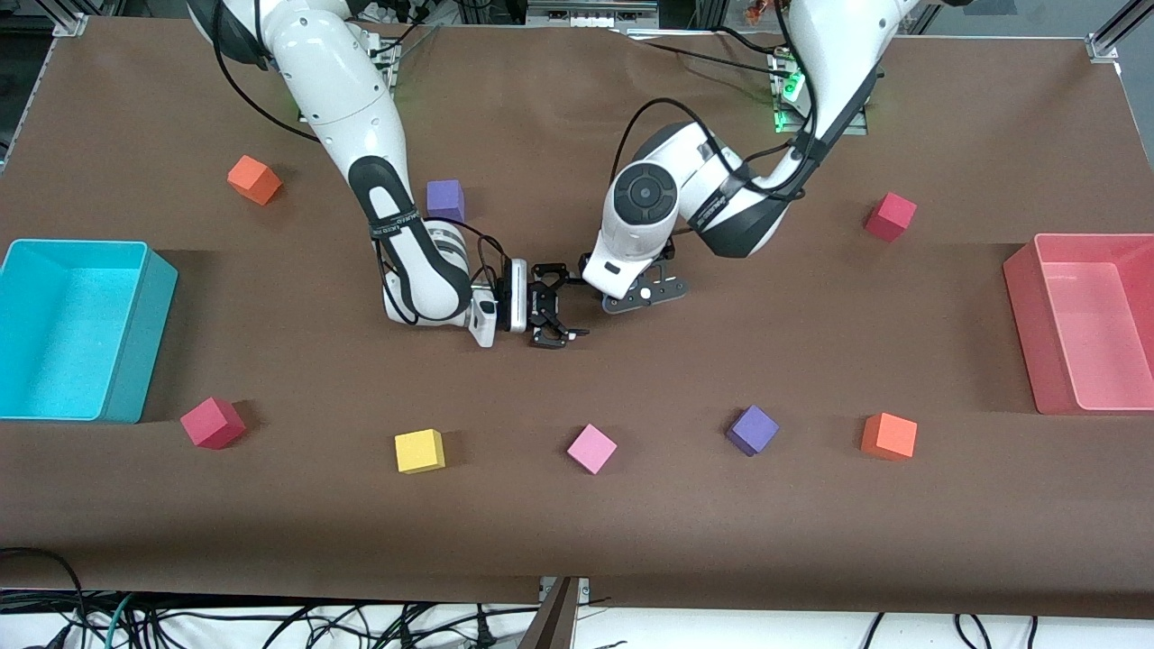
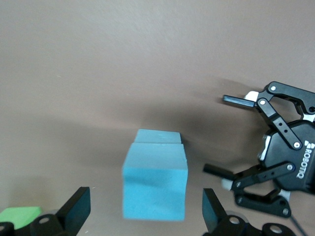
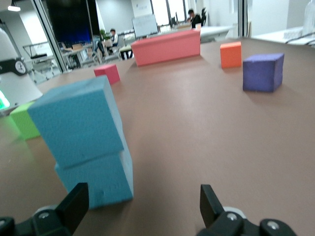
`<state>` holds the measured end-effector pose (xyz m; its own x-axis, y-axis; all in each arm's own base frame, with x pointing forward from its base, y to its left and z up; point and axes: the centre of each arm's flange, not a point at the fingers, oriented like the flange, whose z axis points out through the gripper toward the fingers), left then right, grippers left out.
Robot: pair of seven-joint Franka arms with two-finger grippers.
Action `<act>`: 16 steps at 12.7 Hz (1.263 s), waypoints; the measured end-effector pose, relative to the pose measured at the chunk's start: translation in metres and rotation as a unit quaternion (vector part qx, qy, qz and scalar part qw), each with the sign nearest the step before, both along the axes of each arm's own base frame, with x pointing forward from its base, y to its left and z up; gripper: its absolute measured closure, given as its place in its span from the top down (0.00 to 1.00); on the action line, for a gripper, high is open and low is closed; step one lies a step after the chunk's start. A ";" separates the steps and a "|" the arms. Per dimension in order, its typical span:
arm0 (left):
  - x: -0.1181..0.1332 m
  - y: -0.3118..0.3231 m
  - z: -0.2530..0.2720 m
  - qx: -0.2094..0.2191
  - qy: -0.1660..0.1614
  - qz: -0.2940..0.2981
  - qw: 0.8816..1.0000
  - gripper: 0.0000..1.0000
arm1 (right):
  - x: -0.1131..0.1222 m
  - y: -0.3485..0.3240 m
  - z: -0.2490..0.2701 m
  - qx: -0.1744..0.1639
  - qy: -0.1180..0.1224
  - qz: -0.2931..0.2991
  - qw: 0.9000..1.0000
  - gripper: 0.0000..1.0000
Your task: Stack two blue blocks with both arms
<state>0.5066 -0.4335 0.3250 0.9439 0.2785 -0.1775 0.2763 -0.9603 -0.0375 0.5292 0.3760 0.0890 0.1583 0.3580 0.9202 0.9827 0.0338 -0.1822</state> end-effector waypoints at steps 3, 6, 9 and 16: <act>0.007 0.028 0.059 0.013 -0.012 0.019 1.000 1.00 | 0.024 -0.020 0.024 -0.060 0.013 0.029 0.998 1.00; 0.005 0.062 0.111 0.022 -0.002 -0.004 1.000 1.00 | 0.054 -0.030 0.094 -0.161 0.039 0.057 0.985 1.00; 0.016 0.125 0.152 0.030 0.012 -0.054 0.998 1.00 | 0.076 -0.021 0.188 -0.289 0.058 0.049 0.954 1.00; 0.045 0.292 0.213 0.002 0.023 -0.182 0.983 1.00 | 0.125 -0.063 0.305 -0.438 0.077 -0.048 0.894 1.00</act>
<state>0.5515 -0.1420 0.5380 0.9720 -0.0754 -0.2226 -0.0875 -0.9951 -0.0451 0.6546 0.3128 0.3940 0.3277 0.9091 0.2572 0.9343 -0.2713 -0.2313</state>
